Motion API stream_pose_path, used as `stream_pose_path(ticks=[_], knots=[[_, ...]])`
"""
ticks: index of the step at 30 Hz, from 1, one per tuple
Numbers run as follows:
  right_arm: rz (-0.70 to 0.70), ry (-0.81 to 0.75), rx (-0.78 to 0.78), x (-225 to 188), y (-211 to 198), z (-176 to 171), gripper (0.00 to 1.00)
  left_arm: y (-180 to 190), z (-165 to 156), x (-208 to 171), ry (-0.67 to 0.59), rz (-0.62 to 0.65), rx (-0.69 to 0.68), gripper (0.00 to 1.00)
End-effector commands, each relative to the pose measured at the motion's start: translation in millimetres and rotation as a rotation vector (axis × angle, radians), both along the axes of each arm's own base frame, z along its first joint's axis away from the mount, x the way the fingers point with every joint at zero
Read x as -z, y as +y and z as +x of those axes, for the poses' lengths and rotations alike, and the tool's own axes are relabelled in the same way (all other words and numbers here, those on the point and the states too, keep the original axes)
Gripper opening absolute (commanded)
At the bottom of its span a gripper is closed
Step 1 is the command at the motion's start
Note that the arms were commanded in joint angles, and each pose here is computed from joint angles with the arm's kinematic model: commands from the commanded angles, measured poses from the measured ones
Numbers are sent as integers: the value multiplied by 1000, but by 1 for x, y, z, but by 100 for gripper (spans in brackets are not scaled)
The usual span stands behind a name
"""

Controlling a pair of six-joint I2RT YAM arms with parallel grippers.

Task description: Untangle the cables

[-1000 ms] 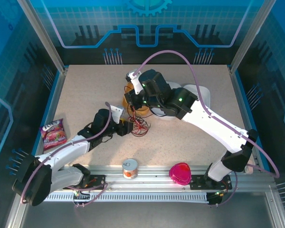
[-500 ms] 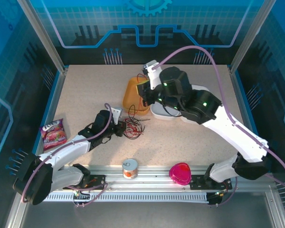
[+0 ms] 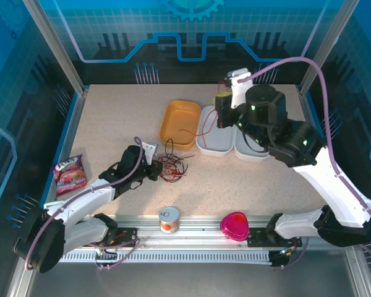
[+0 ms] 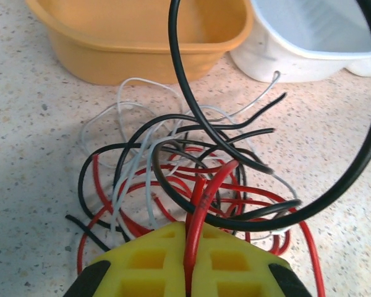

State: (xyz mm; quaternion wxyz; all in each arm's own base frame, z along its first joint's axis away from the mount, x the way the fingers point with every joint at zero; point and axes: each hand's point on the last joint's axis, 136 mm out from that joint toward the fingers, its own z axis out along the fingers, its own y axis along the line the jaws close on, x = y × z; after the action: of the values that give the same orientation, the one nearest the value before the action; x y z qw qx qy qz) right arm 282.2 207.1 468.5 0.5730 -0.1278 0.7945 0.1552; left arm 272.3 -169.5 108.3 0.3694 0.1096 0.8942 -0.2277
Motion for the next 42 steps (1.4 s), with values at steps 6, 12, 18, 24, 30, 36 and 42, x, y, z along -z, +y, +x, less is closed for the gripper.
stream_pose_path(ticks=[6,12,18,24,30,36,42], knots=[[-49,153,251,59,-79,45,0,-6,-12,2,23,-7,78,6],[-111,164,412,84,-124,81,0,-11,-12,6,45,-13,96,13],[-163,220,504,122,-153,109,0,-11,-12,5,44,-13,96,13],[-225,285,553,161,-174,129,0,-10,-12,4,42,-10,95,14],[-258,381,544,204,-178,139,0,-9,-10,2,38,-10,84,14],[-247,538,477,261,-162,146,0,-9,-7,0,34,-11,76,14],[-270,696,470,315,-162,153,0,-9,-7,1,37,-12,69,14]])
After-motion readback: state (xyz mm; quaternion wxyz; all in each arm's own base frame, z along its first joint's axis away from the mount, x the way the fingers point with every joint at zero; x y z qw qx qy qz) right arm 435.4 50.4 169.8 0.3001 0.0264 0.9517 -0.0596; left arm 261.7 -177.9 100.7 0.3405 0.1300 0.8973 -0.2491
